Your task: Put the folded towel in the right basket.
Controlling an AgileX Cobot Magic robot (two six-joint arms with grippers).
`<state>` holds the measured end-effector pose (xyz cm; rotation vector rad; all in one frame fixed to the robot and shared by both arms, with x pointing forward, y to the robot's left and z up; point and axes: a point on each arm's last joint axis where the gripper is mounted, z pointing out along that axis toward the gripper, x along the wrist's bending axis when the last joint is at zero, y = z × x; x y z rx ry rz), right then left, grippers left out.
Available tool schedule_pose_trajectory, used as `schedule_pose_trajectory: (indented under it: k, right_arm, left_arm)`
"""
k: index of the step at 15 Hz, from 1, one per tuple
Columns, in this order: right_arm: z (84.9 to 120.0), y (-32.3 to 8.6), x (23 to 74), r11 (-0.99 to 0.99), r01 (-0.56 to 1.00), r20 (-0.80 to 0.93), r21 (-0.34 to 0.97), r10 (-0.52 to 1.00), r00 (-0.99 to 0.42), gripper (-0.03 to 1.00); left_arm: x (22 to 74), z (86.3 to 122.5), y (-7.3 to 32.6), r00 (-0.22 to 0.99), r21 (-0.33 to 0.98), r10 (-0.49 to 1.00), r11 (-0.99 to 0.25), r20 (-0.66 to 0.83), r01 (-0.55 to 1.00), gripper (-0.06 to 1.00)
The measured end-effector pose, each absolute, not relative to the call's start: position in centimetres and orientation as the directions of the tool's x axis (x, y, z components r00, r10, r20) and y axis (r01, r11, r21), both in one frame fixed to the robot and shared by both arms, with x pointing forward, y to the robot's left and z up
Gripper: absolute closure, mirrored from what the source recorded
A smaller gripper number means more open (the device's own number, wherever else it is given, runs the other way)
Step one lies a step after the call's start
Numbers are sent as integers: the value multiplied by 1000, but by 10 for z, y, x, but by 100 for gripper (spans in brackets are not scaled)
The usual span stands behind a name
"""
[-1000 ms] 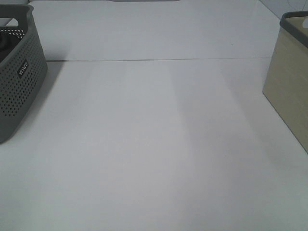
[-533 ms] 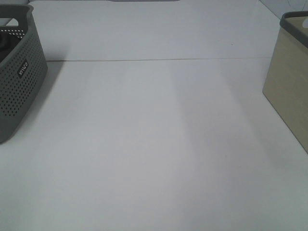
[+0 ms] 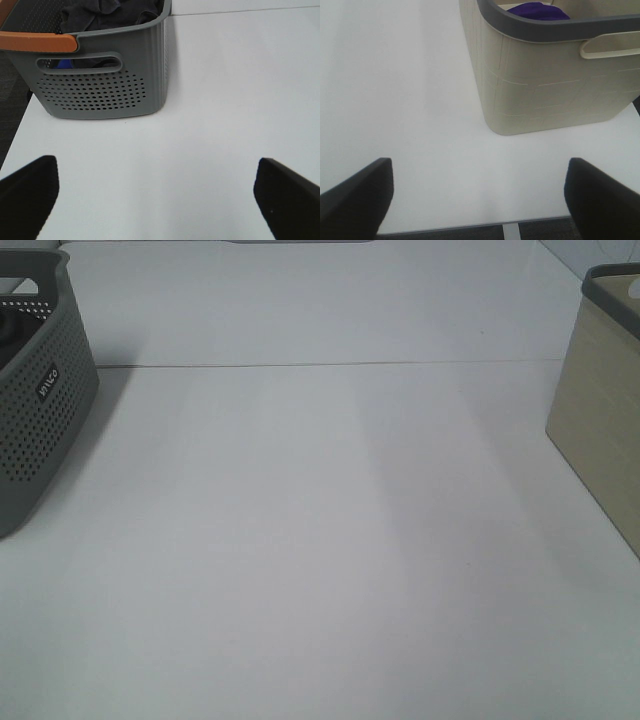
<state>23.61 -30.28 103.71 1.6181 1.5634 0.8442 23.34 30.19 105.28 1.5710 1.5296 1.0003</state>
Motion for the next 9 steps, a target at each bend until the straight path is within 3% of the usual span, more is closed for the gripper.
schedule_pose_trajectory:
  k: [9]
  right_arm:
    - [1037,-302,236,-6,525,-22,851,999,47,7]
  left_arm:
    - [233,1053,302,-3,895,999,-42,48,444,-5]
